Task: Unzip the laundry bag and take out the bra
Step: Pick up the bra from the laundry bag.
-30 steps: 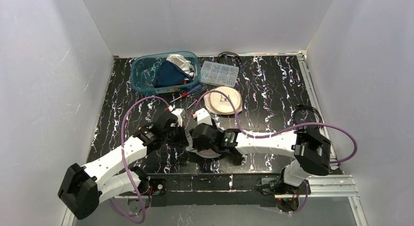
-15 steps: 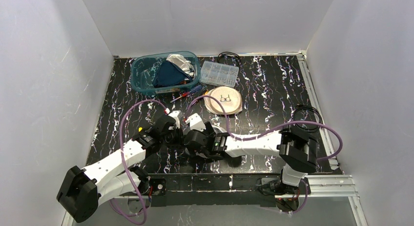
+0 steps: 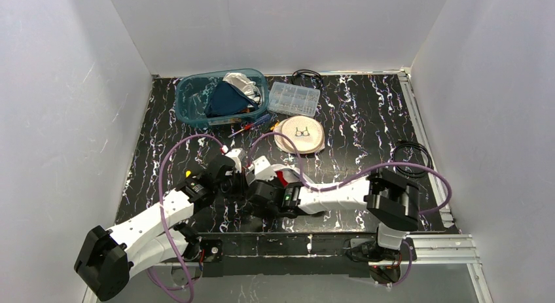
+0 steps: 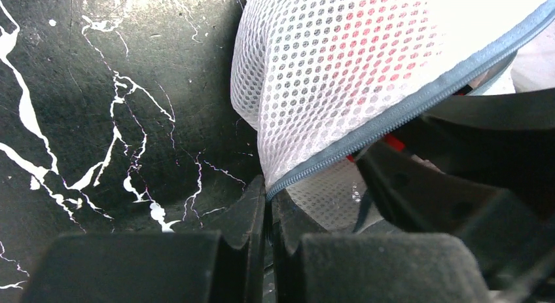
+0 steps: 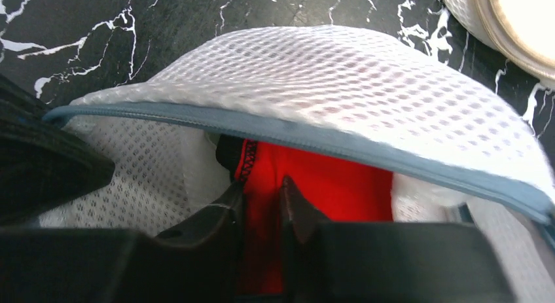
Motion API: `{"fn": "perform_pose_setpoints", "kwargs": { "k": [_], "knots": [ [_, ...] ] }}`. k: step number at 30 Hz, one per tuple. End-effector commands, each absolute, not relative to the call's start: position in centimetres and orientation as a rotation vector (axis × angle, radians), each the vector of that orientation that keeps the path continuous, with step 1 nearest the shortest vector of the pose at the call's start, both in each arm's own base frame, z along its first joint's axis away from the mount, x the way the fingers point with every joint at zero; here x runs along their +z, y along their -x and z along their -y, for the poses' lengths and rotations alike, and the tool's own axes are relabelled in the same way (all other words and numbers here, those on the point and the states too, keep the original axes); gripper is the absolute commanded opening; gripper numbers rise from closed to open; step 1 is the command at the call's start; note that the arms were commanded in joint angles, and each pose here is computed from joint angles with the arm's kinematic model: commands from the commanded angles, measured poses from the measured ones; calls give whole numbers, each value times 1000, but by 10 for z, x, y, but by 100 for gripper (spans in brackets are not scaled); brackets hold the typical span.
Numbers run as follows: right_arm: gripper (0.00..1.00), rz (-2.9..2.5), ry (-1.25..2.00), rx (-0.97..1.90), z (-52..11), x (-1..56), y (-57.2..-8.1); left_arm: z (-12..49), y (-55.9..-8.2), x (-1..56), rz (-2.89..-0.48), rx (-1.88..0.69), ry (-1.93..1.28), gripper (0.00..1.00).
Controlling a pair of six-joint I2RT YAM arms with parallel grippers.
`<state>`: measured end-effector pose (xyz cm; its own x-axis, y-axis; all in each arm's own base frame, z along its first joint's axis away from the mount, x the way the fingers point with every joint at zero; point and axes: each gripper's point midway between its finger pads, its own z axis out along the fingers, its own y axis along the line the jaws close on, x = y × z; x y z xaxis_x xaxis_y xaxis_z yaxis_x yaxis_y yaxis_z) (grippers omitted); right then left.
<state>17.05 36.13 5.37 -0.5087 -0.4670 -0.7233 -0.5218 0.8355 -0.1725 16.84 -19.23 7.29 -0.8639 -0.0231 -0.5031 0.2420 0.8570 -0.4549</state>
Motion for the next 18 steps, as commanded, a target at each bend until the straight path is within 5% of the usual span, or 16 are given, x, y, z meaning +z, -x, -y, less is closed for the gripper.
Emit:
{"fn": "perform_pose_setpoints", "kwargs": {
  "k": [1, 7, 18],
  "knots": [
    [21, -2180, 675, 180, -355, 76, -165, 188, -168, 73, -2530, -679, -151, 0],
    [1, -2162, 648, 385, -362, 105, -152, 187, -170, 74, -2529, -670, -143, 0],
    [1, -1984, 804, 894, -382, 165, -117, 186, -172, 77, -2530, -653, -112, 0]
  ]
}}
